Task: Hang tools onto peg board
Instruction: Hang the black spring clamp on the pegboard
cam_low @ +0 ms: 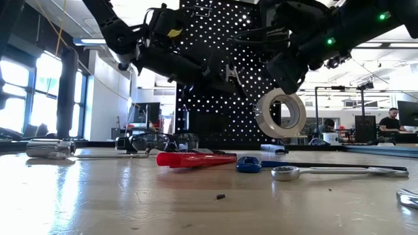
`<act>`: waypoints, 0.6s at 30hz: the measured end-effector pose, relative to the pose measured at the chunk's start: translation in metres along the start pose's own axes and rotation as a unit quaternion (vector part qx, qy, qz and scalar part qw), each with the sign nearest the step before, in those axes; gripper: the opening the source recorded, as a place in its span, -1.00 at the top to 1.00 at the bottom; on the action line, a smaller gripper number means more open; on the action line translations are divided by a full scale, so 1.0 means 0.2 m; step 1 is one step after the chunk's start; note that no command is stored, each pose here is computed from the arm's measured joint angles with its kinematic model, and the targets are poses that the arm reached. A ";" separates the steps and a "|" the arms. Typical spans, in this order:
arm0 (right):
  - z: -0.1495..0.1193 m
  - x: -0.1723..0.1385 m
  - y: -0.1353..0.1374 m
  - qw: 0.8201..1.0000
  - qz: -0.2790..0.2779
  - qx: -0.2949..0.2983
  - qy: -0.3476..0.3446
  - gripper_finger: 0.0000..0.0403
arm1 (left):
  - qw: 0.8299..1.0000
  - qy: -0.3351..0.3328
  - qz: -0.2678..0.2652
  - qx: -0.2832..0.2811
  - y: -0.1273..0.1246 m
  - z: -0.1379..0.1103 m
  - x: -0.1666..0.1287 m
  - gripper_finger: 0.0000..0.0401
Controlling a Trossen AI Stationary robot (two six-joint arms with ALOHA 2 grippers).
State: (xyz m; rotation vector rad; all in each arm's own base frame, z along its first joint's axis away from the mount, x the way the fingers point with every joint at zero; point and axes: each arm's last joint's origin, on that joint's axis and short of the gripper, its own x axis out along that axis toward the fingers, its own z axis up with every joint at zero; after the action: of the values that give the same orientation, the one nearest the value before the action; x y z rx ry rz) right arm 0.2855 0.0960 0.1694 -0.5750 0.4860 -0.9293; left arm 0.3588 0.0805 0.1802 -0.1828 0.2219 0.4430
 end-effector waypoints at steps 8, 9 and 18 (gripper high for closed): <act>0.00 0.00 0.00 1.000 0.003 -0.001 0.001 0.28 | 1.000 -0.008 0.024 -0.006 0.01 0.03 -0.02 0.60; 0.00 0.00 0.00 1.000 0.003 -0.002 0.001 0.28 | 1.000 -0.006 0.027 -0.007 0.01 0.02 -0.01 0.60; -0.01 0.00 0.00 1.000 0.006 -0.006 0.002 0.28 | 0.999 0.005 0.050 -0.015 0.01 0.01 -0.02 0.60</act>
State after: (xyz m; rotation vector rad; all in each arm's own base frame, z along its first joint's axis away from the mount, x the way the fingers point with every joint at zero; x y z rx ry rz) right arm 0.2850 0.0958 0.1684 -0.5797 0.4984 -0.9173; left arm 0.3551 0.0817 0.1822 -0.2031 0.2359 0.5458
